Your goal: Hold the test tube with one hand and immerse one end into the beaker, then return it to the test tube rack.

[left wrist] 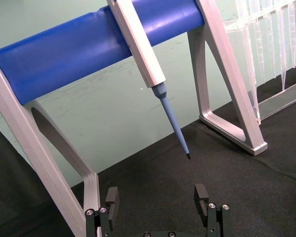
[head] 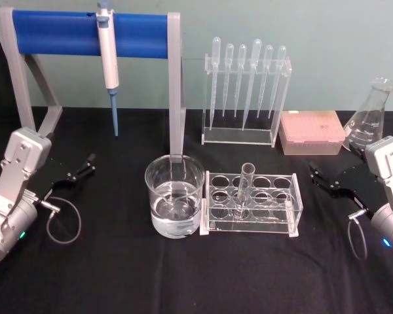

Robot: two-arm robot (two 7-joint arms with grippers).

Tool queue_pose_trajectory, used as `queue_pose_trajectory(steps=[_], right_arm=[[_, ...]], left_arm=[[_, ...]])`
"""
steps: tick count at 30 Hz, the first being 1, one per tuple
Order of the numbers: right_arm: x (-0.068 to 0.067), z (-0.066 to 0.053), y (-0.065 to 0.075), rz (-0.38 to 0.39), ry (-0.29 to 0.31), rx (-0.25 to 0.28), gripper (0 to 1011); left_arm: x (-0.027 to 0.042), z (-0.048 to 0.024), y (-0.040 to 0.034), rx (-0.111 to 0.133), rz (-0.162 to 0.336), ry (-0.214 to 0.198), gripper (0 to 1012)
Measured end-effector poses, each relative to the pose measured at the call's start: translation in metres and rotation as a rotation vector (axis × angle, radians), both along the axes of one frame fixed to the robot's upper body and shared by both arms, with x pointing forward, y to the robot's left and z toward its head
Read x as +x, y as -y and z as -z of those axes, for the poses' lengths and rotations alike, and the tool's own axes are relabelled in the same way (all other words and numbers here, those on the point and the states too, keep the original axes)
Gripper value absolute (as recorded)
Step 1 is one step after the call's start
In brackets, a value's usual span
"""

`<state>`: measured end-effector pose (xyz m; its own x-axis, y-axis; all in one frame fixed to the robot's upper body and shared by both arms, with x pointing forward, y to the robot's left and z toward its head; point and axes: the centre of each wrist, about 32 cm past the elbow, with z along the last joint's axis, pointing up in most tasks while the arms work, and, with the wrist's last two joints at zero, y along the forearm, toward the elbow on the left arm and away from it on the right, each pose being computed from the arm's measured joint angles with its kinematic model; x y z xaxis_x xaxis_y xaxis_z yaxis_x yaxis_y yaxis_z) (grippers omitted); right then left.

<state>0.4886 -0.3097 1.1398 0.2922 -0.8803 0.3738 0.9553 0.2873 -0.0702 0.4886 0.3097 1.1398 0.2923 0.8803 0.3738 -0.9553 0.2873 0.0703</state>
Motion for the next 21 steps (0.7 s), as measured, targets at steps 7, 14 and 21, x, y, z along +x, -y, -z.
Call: queue_pose_trajectory(steps=[7,14,21], right_arm=[[0.0,0.0,0.0,0.0,0.0,0.0,1003],[0.0,0.0,0.0,0.0,0.0,0.0,1003],[0.0,0.0,0.0,0.0,0.0,0.0,1003]], left_arm=[[0.0,0.0,0.0,0.0,0.0,0.0,1000],[0.0,0.0,0.0,0.0,0.0,0.0,1000],[0.0,0.0,0.0,0.0,0.0,0.0,1000]])
